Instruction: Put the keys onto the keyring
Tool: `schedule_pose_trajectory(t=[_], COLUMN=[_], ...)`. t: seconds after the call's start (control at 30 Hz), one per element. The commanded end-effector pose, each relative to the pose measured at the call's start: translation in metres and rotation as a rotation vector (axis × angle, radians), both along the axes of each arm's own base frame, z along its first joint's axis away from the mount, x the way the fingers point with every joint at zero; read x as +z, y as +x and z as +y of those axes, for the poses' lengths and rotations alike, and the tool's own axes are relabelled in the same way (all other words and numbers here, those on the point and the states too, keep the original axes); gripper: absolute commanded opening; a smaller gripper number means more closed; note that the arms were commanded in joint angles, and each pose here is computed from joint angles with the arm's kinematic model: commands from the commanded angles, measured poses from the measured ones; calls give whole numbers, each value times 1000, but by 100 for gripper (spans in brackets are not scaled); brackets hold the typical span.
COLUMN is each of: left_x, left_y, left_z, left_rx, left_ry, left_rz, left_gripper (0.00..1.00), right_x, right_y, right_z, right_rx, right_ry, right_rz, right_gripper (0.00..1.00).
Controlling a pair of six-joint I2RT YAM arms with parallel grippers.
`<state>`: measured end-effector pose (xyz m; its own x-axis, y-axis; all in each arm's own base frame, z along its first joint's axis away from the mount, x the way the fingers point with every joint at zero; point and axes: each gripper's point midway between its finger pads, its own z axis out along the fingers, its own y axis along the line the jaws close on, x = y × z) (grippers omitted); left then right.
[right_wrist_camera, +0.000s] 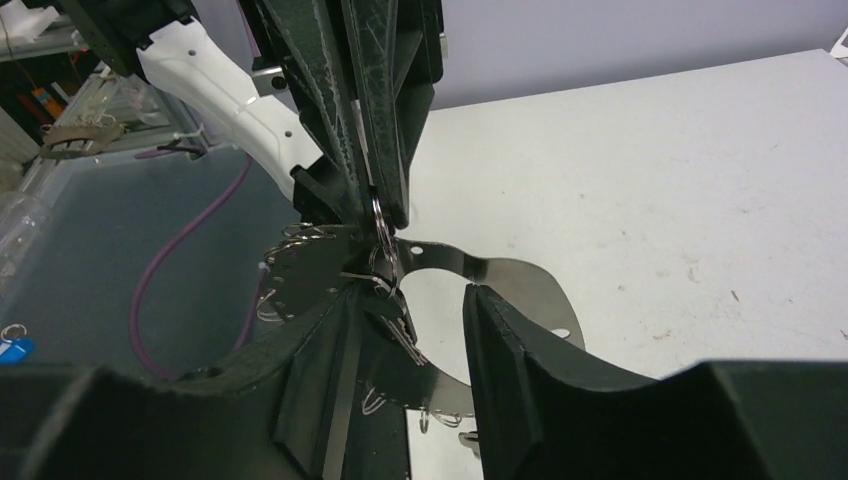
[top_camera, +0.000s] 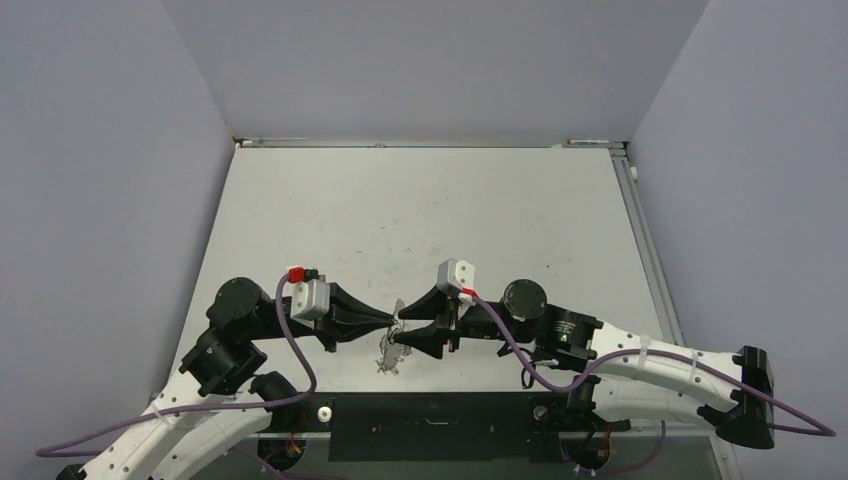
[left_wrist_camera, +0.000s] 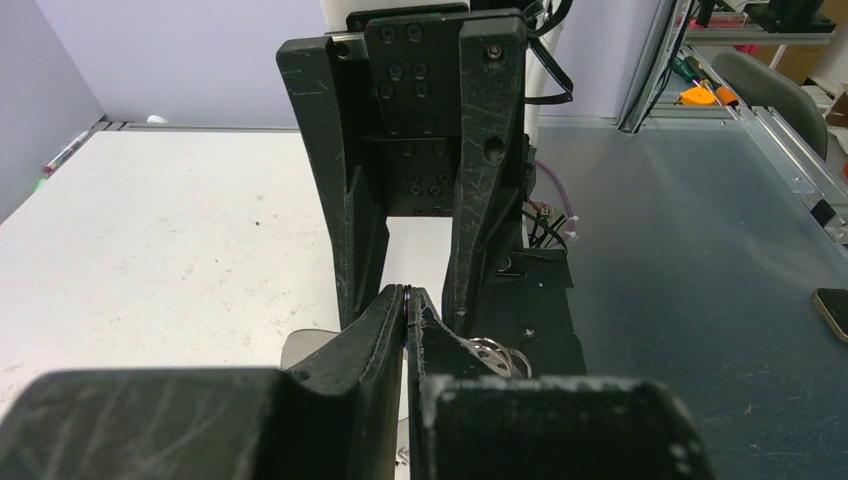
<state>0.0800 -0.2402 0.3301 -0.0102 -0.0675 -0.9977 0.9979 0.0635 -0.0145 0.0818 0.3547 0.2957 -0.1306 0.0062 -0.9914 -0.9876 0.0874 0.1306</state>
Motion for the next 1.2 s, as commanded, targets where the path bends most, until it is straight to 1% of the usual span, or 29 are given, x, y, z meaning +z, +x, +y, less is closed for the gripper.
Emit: schedule_pose_trajectory(t=[0.0,0.13,0.43,0.57,0.83,1.17], left_x=[22,26,29,30,31,31], left_y=[-4,-5,-4,-3,-4,-4], left_z=[1,2,3,4,5,7], left_rx=[-18,-23,-22,-19,-17,-7], left_ry=[-70,-84,-99,-102,-106,-108], left_rz=[-60,-68,-72,-74,-80,-85], left_gripper=[0,0,0,0,0,0], right_x=[22,33,57,56,55,48], right_y=[0,-2,3,1,7,3], right_z=[-8,-18,-27,-21,-10,2], right_rx=[3,5,-44,-20,-32,10], right_ry=[26,44,149,156,171,144], right_rz=[-83,-142,-232,-231,-207,-171], right_gripper=[44,44,40,38,30,27])
